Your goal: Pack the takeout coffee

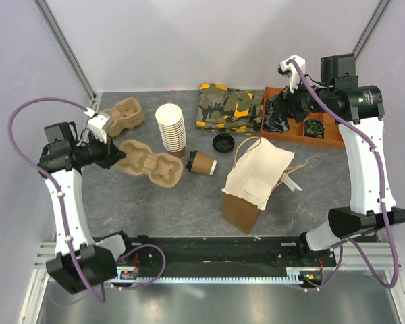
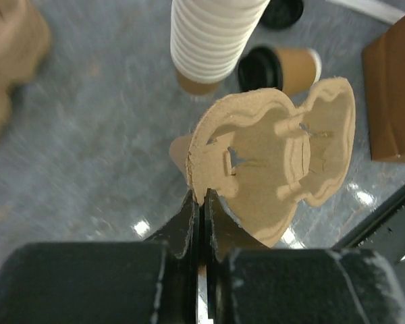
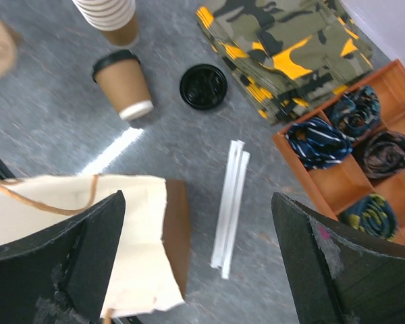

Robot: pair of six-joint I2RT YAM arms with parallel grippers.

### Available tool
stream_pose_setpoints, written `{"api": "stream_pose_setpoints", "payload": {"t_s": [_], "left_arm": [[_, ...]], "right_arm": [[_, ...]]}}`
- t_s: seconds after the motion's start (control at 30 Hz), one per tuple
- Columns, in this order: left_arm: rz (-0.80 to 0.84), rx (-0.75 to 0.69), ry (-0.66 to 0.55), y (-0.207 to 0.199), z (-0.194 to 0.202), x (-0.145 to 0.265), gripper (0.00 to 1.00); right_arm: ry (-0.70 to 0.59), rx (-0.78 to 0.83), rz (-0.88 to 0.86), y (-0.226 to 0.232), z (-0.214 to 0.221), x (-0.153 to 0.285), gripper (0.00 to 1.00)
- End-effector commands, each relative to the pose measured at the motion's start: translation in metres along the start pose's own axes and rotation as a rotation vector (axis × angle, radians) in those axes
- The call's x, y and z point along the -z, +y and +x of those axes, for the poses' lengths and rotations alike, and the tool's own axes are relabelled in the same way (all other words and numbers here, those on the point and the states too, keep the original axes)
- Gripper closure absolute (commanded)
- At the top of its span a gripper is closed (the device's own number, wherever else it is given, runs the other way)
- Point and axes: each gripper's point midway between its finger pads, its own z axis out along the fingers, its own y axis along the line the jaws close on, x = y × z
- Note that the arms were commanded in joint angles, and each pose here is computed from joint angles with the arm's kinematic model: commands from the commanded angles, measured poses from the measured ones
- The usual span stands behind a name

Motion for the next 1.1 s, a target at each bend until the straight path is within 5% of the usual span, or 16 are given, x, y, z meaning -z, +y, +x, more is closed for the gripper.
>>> {"api": "stream_pose_setpoints", "payload": {"t_s": [0.0, 0.17, 0.43, 0.77, 1.07], "left_arm": [[0.052, 0.070, 0.112, 0.020, 0.057, -0.023, 0.98], [0.102, 0.098, 0.127, 0.028, 0.077, -0.040, 0.98], [0.200, -0.080, -0.148, -0.025, -0.059, 0.012, 0.98], [0.339, -0.275, -0.294, -0.097, -0.128, 0.036, 0.98], [0.401, -0.570, -0.395, -0.172, -0.202, 0.029, 0.98]], "right_arm": [[-0.076, -0.071, -0.059, 0.008, -0.021, -0.011, 0.02], [-0.047, -0.069, -0.115, 0.023, -0.017, -0.024, 0.02], [0.161, -0.030, -0.054, 0.023, 0.021, -0.007, 0.02], [0.366, 0.013, 0.027, 0.032, 0.109, 0.020, 0.07], [0.349, -0.033, -0.043, 0.031, 0.120, -0.013, 0.51]]}}
